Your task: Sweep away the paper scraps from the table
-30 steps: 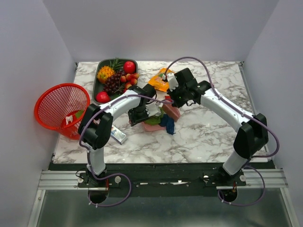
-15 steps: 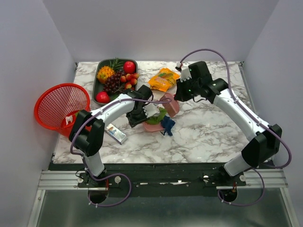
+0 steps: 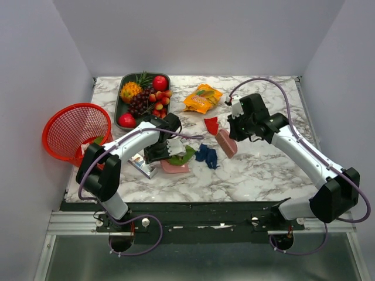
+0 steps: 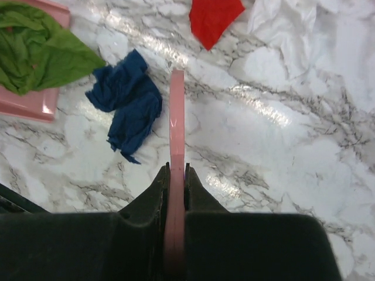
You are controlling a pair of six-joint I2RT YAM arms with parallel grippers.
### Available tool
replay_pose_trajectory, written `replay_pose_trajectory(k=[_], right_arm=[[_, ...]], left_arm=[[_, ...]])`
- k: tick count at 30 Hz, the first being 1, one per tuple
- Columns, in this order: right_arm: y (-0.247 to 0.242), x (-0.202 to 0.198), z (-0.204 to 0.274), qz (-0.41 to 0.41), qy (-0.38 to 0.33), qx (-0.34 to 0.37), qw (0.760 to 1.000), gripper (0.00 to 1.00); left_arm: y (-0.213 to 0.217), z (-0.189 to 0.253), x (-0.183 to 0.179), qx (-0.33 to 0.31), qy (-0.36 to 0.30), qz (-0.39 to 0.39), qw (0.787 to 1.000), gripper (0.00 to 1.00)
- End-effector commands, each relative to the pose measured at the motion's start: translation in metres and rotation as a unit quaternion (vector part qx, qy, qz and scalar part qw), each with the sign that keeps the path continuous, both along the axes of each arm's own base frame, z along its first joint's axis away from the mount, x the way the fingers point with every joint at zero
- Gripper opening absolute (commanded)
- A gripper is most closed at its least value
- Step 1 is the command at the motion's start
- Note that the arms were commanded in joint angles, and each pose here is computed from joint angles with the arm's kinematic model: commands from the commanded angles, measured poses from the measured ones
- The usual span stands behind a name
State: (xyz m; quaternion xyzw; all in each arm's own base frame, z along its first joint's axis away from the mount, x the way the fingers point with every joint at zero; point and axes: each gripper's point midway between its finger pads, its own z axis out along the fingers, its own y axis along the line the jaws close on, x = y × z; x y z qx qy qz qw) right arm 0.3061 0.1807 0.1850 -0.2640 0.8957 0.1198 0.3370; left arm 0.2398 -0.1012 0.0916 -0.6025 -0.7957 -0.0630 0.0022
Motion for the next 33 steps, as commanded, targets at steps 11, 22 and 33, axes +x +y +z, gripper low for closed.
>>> replay_pose_trajectory(k=[11,22,33], right_arm=[[0.020,-0.031,-0.060,-0.008,0.118,0.050,0.992,0.01],[0.055,-0.017,-0.044,0.027,0.141,0.104,0.984,0.00],[0.006,-0.016,-0.037,-0.002,0.043,0.018,0.999,0.01]], left_arm=[[-0.054,-0.016,-0.003,-0.023,0.023,-0.017,0.999,0.00],[-0.113,-0.024,0.007,-0.116,0.039,0.014,0.992,0.00],[-0.119,-0.021,0.004,-0.195,0.008,0.010,0.981,0.00]])
